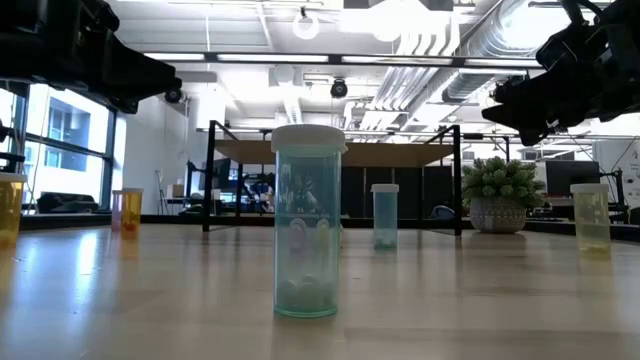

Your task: Pick and place medicine bottles onto shelf by color

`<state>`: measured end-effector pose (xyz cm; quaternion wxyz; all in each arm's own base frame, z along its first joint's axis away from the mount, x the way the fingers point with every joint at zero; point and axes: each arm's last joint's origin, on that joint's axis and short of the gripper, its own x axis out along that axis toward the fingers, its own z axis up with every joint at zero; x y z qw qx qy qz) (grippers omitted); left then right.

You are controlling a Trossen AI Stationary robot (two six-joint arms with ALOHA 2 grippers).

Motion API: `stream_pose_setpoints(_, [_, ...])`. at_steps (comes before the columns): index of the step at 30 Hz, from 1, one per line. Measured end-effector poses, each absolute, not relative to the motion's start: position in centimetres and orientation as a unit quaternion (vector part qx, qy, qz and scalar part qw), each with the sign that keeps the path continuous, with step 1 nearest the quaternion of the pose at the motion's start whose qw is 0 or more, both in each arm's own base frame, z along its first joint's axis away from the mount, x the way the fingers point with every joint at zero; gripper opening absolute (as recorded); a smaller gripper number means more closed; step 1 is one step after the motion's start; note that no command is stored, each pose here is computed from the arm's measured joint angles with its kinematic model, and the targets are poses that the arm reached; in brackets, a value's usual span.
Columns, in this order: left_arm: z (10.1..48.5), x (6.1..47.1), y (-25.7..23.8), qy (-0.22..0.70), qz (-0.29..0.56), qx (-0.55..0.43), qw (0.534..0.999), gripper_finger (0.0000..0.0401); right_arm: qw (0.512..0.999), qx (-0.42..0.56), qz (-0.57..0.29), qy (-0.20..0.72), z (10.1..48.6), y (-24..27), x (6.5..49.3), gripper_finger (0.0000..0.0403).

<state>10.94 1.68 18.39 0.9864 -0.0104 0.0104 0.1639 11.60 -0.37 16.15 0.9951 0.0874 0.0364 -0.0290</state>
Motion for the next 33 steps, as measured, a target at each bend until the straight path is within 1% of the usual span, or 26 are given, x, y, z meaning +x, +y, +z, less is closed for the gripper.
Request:
stream_pose_setpoints(16, [18.40, 10.94, 1.68, 0.010, 0.164, -0.010, 0.986, 0.0154, 0.995, 0.087, -0.030, 0.037, 16.14, -0.38, 11.61, 0.0181])
stream_pose_setpoints(21, [18.41, 10.94, 1.68, 0.010, 0.164, -0.011, 0.986, 0.0154, 0.994, 0.087, -0.052, 0.034, 16.14, -0.58, 11.59, 0.0181])
stream_pose_setpoints(33, [18.36, 10.96, 1.68, 0.010, 0.164, -0.024, 0.986, 0.0154, 0.994, 0.087, -0.052, 0.034, 16.15, -0.58, 11.59, 0.0181])
